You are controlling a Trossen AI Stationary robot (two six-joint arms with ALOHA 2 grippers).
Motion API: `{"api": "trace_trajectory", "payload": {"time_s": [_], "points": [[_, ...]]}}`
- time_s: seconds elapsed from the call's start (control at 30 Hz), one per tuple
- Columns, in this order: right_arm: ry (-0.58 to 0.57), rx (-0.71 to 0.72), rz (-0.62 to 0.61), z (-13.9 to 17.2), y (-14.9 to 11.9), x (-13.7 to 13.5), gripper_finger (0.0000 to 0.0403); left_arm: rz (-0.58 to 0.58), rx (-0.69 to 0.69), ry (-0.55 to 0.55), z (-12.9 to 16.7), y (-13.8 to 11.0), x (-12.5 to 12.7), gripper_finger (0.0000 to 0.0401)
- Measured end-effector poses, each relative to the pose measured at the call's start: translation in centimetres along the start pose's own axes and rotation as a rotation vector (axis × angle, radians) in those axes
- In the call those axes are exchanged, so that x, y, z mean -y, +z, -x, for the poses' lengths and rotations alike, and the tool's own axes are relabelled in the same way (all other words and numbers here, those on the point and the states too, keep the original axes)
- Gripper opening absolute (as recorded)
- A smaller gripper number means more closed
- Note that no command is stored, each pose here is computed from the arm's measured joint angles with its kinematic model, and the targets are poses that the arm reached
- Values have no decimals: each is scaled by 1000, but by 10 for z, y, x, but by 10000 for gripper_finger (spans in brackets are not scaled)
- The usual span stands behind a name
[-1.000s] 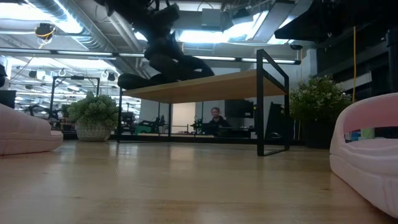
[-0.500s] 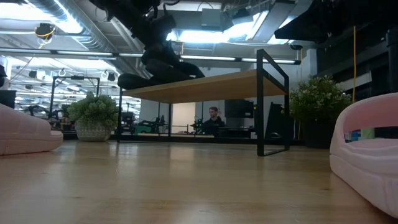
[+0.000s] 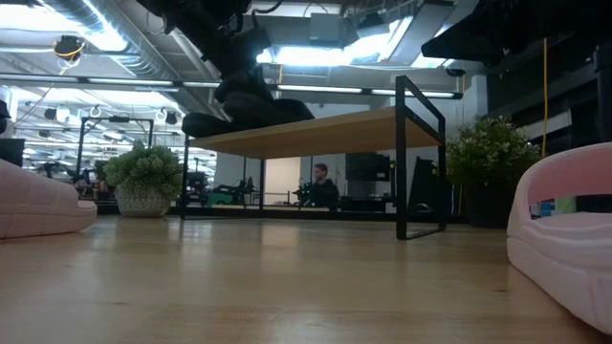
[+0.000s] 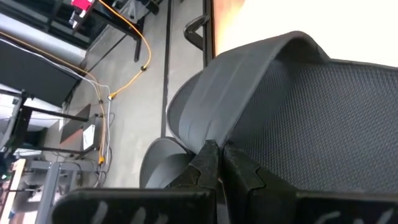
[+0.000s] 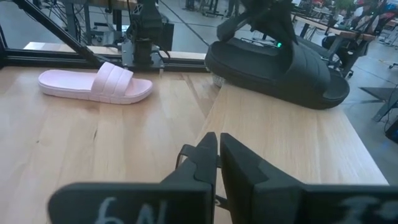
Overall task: Pick and place slides into the shelf
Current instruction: Put the black slide on the shelf
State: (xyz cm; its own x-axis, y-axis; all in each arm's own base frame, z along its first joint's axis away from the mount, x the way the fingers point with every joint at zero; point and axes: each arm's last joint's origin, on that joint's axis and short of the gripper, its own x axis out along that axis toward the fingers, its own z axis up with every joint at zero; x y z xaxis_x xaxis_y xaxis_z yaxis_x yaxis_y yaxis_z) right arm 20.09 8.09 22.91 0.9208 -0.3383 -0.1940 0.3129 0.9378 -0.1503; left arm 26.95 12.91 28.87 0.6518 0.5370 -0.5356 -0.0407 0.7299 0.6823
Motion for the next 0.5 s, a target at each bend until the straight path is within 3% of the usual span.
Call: {"api": "trace_trajectory", "payload": {"time_s": [0.5], "points": [[0, 0, -15, 0, 0, 0, 23, -12, -65, 10, 0, -4, 2, 10]]}}
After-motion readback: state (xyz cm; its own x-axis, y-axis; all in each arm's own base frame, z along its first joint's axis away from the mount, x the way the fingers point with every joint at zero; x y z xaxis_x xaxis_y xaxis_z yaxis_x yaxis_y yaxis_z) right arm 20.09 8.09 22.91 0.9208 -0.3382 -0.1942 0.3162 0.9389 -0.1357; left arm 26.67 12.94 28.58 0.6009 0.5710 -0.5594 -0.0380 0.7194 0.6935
